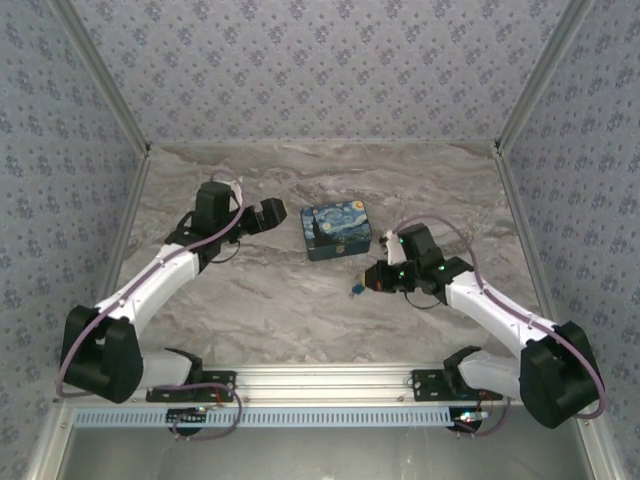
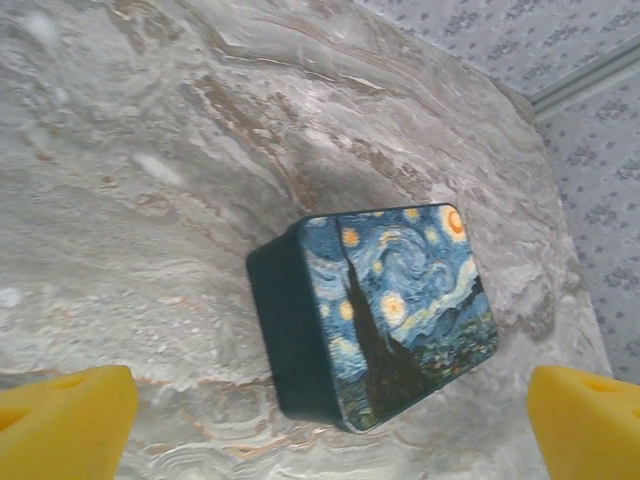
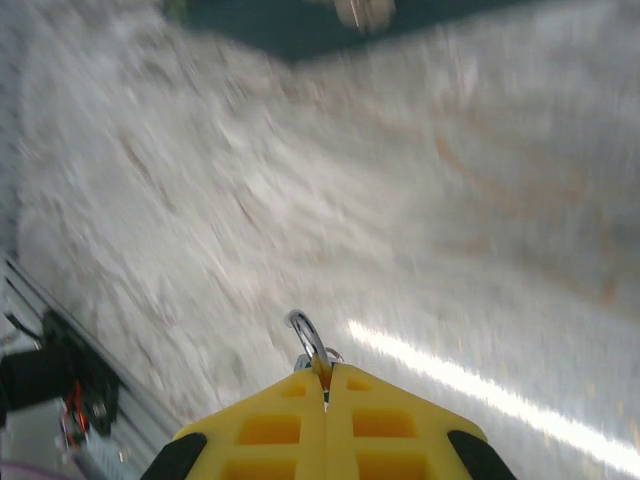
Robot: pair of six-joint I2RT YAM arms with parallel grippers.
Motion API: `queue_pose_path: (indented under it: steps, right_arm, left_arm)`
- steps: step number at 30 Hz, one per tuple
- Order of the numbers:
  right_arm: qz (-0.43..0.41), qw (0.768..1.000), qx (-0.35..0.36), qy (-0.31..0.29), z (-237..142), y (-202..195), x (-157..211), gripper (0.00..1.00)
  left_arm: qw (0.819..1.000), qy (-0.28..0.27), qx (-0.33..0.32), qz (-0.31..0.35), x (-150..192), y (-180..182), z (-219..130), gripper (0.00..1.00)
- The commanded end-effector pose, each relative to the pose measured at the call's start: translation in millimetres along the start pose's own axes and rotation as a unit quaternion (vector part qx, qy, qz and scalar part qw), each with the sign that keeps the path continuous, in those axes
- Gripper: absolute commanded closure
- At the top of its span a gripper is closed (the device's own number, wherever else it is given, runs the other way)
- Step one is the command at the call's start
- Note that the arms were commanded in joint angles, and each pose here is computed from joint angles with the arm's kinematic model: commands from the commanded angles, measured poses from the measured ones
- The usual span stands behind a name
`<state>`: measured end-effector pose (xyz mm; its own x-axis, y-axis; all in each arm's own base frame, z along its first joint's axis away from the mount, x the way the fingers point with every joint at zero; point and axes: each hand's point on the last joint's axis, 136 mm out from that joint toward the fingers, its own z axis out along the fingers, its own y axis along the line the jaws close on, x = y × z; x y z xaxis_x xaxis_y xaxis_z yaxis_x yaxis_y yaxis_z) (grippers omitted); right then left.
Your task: Unlock the padlock with the key
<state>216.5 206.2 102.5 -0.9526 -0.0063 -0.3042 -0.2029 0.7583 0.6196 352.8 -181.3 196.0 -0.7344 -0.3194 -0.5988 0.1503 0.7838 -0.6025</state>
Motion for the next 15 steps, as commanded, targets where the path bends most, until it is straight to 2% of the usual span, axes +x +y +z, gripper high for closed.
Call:
queue_pose_path:
  steps: [1,5,10,13,15]
  right_arm:
    - [0.039,0.994,0.03,0.094,3.4,-15.3,46.0,1.0]
    - [0.054,0.991,0.046,0.109,13.6,-28.5,55.0,1.0]
    - [0.063,0.992,0.045,0.097,27.3,-37.2,45.2,0.98]
    - [0.062,0.992,0.067,0.089,28.6,-46.4,36.1,0.9]
    - [0.05,0.993,0.084,0.066,22.6,-49.1,26.0,0.75]
  left_arm:
    - [0.999,-0.002,-0.035,0.01,4.9,17.0,-8.3,0.01]
    - [0.999,0.0,-0.035,0.009,5.7,18.7,-8.6,0.01]
    - [0.999,0.004,-0.036,0.008,8.4,20.3,-7.2,0.0]
    - [0.999,0.009,-0.036,0.006,9.6,22.1,-8.5,0.01]
    - [0.999,0.013,-0.032,0.002,8.4,22.6,-11.0,0.01]
